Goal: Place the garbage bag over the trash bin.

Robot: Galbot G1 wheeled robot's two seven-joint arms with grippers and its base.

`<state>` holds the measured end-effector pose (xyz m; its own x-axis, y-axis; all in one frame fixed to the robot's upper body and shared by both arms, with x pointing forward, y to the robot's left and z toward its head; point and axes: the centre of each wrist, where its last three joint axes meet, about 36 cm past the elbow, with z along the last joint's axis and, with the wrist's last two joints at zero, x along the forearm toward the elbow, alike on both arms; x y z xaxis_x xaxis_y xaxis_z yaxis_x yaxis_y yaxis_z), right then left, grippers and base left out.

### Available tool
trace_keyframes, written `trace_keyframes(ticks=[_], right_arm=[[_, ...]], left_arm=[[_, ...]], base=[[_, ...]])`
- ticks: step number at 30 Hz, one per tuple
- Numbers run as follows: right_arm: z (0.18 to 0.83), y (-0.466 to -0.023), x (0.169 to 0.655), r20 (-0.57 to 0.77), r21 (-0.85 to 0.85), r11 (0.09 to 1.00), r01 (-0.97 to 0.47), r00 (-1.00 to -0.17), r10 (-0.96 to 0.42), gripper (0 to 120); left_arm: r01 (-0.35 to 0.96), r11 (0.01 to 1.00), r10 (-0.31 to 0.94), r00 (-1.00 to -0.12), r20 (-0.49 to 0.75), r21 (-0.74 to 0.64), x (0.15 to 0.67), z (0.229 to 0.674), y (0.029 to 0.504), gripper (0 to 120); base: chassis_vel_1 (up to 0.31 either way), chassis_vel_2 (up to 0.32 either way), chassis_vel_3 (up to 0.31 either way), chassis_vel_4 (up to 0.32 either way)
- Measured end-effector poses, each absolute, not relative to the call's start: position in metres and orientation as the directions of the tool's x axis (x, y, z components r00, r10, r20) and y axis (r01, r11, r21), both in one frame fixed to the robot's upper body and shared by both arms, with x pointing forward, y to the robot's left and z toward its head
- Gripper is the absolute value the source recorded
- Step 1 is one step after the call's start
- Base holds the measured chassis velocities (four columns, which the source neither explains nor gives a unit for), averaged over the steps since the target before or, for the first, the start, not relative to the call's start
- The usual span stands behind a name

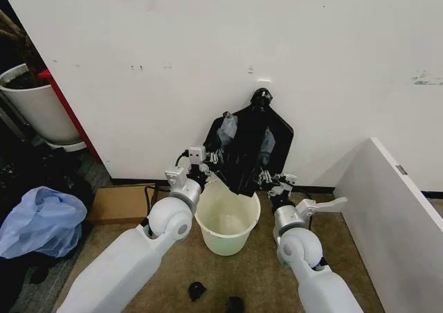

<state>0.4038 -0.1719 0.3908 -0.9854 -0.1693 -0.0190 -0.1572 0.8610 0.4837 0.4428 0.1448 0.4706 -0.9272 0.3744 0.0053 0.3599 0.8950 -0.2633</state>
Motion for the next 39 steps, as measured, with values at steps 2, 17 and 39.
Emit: trace_keyframes(ticks=[2, 17, 39], right_arm=[[0.392, -0.171, 0.403, -0.022, 0.485, 0.860, -0.159, -0.985, -0.170, 7], [0.431, -0.175, 0.323, -0.047, 0.503, 0.830, -0.243, -0.966, -0.254, 0], [0.407, -0.157, 0.281, 0.004, 0.550, 0.804, -0.224, -0.962, -0.271, 0]], left_arm=[[0.361, 0.894, 0.376, -0.927, 0.006, -0.264, 0.442, 0.471, 0.145, 0], [0.385, 0.883, 0.405, -0.914, 0.019, -0.267, 0.380, 0.487, 0.170, 0], [0.320, 0.910, 0.353, -0.932, 0.085, -0.264, 0.321, 0.465, 0.180, 0]], base=[[0.000, 0.000, 0.000, 0.000], [0.000, 0.000, 0.000, 0.000], [0.000, 0.000, 0.000, 0.000]])
